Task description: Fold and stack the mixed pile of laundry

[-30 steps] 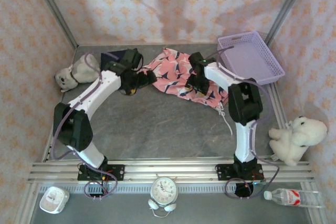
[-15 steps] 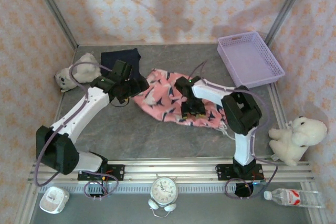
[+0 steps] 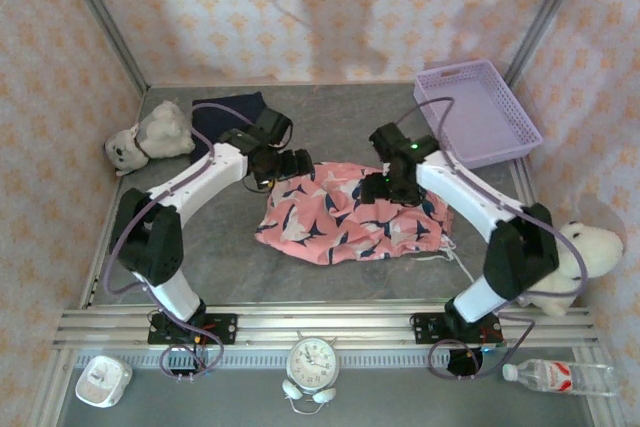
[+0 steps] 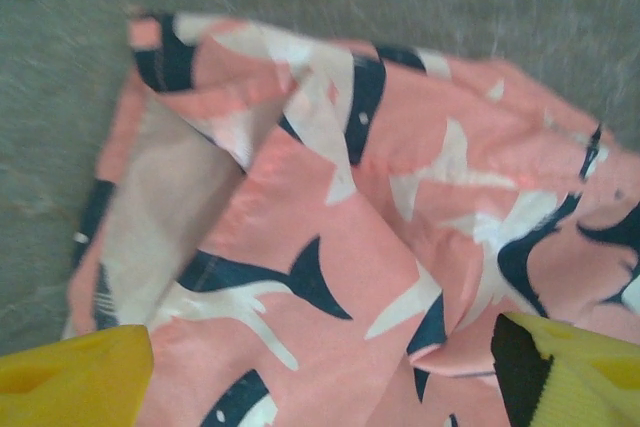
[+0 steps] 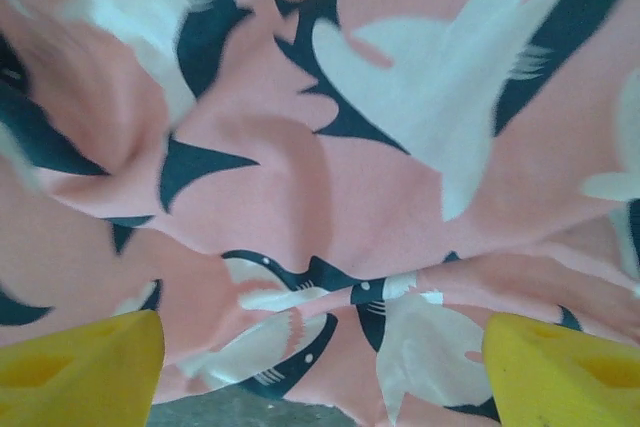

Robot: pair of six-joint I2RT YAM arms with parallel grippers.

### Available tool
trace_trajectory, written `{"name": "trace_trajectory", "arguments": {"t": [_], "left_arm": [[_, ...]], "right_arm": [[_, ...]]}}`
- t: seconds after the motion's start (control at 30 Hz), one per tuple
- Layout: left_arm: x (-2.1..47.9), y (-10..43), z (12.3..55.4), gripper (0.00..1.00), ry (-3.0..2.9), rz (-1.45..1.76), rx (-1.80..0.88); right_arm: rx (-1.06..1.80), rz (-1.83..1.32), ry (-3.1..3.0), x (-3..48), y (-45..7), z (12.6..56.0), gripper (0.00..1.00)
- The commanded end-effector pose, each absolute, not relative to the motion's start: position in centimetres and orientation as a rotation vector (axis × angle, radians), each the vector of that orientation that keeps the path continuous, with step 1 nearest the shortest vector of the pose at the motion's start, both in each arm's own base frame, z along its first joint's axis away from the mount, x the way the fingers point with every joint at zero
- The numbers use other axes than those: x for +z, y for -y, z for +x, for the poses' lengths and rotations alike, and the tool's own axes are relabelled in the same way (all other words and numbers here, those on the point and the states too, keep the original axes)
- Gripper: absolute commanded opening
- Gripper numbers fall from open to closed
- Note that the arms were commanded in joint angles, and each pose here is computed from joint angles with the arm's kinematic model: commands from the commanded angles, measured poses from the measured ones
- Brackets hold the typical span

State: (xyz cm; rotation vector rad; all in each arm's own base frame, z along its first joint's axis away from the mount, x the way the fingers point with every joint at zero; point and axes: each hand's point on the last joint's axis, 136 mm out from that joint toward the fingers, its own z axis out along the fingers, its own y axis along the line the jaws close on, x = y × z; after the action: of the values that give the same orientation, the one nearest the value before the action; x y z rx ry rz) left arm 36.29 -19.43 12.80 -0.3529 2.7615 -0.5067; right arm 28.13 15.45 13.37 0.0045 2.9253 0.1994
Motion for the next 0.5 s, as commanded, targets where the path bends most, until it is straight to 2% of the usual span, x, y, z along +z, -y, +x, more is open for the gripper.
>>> {"name": "trace_trajectory", "arguments": {"t": [0.0,0.17,0.27,0.43,0.47], "left_arm": [[12.0,20.2,36.4,0.83,-2.774,-0.302,-0.528],[11.6,21.4,38.3,0.73,-2.756,-0.218,-0.544],[10.5,21.5,39.3,0.72,-2.774,-0.188,-0.500],[7.5,21.1,41.0,0.77,-2.817,-0.141,-0.369],[7.1,21.0,41.4,0.74,-2.825,-0.143,-0.351]], "right_arm": [[0.254,0.262,-2.825,16.0,-12.6,28.7,0.84],[0.265,0.622,-2.781,14.3,-7.1,28.0,0.84],[0.275,0.723,-2.782,12.4,-5.9,27.9,0.84],[0.171,0.856,-2.841,8.4,-4.8,28.0,0.83],[0.137,0.895,-2.850,7.6,-4.4,27.9,0.83]]}}
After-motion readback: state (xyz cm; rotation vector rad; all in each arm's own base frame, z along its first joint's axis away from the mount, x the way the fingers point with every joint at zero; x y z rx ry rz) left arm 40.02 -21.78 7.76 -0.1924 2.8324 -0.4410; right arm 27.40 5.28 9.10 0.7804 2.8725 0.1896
